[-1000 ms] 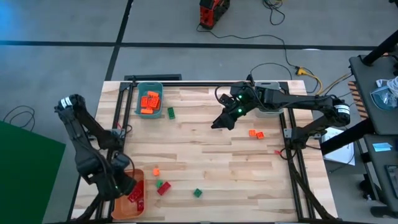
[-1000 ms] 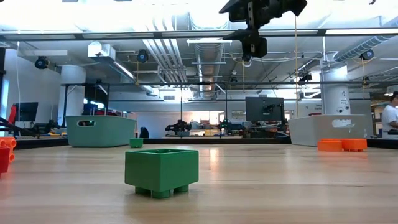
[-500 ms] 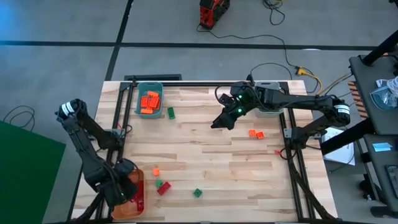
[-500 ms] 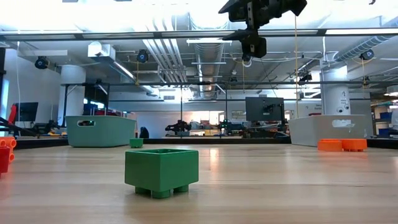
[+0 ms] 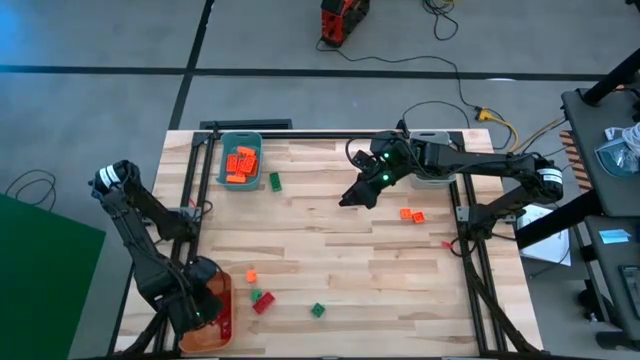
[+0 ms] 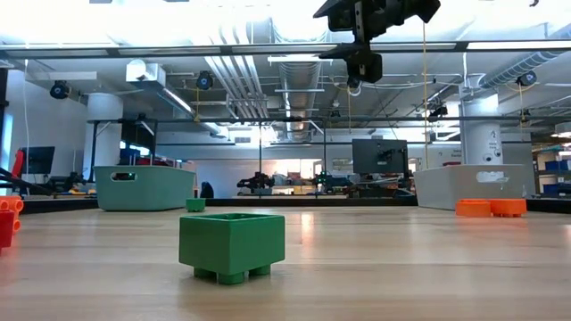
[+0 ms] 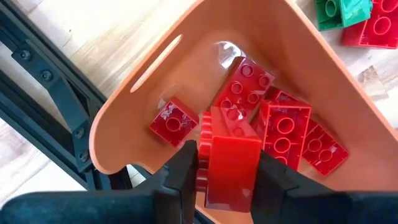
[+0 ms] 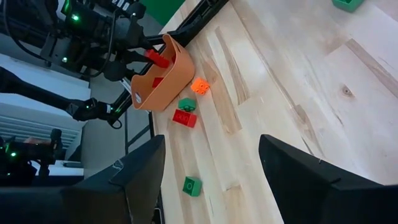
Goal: Sort blocks
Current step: Put the right red game piece into the orange bin, then put the bottom right green game piece into the gray bin
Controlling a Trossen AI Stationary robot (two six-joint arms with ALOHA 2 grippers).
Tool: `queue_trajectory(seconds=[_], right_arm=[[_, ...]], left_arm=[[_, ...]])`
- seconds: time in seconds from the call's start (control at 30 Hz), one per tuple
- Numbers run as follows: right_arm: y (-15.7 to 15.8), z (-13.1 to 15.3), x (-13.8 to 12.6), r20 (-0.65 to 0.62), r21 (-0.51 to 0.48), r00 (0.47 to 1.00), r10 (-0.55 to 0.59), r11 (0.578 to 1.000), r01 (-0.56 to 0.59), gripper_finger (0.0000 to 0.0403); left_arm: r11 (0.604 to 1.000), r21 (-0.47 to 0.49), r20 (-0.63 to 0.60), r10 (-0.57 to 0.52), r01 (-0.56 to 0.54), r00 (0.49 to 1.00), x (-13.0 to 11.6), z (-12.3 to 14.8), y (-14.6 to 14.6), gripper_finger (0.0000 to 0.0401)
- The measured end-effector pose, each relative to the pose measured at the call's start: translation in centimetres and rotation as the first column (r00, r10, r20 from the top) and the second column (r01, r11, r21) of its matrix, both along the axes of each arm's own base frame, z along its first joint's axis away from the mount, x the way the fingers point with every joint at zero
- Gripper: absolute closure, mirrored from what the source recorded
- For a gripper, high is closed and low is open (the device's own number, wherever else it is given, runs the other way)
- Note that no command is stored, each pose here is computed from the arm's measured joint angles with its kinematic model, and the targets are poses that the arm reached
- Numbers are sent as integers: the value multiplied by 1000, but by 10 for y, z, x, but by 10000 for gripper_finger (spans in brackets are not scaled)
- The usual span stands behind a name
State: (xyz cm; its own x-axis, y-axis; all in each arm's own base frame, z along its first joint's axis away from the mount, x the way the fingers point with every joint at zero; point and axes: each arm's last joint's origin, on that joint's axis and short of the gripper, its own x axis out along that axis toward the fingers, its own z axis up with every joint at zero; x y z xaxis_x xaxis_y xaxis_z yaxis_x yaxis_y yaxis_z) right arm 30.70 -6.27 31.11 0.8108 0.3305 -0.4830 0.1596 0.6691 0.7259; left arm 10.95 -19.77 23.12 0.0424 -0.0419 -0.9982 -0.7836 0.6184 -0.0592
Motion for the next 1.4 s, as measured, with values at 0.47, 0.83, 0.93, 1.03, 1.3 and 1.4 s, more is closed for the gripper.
queue_trajectory(seconds=[0.47, 0.83, 0.93, 1.03, 1.3, 1.4], right_arm=[[0, 0, 0, -1, 1, 1000, -1, 1000, 1, 135], [8, 3, -1, 8, -1, 1000, 23, 1000, -23, 158], [17, 4, 0, 12, -4, 998, 54, 999, -54, 166], [33, 6, 3, 15, -46, 997, 72, 996, -71, 175], [71, 18, 6, 19, -192, 1000, 5, 981, -2, 181], [81, 26, 2, -34, -245, 999, -35, 969, 25, 181]], left_arm=[[1000, -5, 2, 3, -3, 1000, 0, 1, 0, 285], [998, 51, 99, -44, 39, 994, 5, 51, 2, 271], [994, 93, 144, -66, 53, 987, 9, 74, 8, 271], [984, 160, 233, -110, 73, 966, 15, 95, 15, 271], [882, 399, 326, -391, 250, 861, 53, 121, 42, 271], [802, 508, 338, -520, 313, 784, 71, 126, 51, 271]])
